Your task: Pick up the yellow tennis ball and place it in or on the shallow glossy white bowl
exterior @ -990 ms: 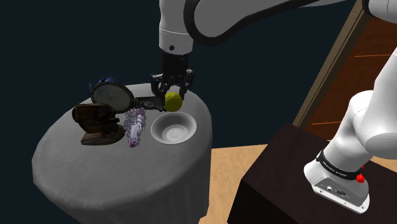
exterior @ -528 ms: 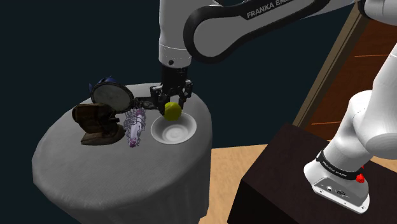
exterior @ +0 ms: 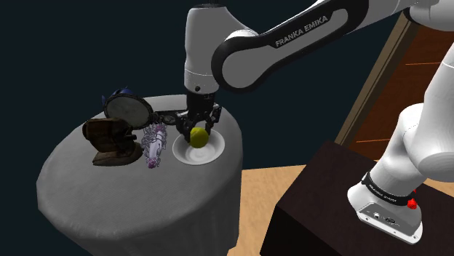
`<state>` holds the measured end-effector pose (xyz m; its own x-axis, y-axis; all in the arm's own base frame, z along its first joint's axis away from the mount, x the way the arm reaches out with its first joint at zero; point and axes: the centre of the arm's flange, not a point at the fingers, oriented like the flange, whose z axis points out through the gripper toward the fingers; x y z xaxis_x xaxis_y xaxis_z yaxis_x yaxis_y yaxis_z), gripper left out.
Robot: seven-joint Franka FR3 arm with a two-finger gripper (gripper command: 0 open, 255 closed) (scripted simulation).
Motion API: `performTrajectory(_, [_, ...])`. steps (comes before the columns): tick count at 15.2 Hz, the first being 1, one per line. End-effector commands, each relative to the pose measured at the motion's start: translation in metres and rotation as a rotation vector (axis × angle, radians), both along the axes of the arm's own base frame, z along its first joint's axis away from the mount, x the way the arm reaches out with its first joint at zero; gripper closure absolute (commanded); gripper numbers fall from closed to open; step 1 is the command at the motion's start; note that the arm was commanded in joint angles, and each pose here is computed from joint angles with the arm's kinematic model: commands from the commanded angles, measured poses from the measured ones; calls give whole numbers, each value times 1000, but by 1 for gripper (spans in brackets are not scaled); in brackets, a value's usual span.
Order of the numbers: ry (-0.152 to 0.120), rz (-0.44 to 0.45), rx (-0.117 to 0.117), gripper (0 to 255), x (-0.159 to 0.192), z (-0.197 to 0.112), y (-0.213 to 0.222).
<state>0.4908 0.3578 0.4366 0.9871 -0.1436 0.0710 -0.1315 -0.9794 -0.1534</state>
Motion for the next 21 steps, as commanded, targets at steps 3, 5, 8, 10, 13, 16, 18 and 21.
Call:
performTrajectory(3, [-1, 0, 0, 255, 0, -3, 0])
performTrajectory(5, [-1, 0, 0, 255, 0, -3, 0])
performTrajectory(8, [-1, 0, 0, 0, 0, -3, 0])
performTrajectory(10, [-1, 0, 0, 0, 0, -3, 0])
performTrajectory(13, [-1, 0, 0, 0, 0, -3, 0])
performTrajectory(16, [-1, 0, 0, 0, -4, 36, -6])
performTrajectory(18, [-1, 0, 0, 0, -5, 46, -7])
performTrajectory(21, [-1, 0, 0, 0, -5, 46, -7])
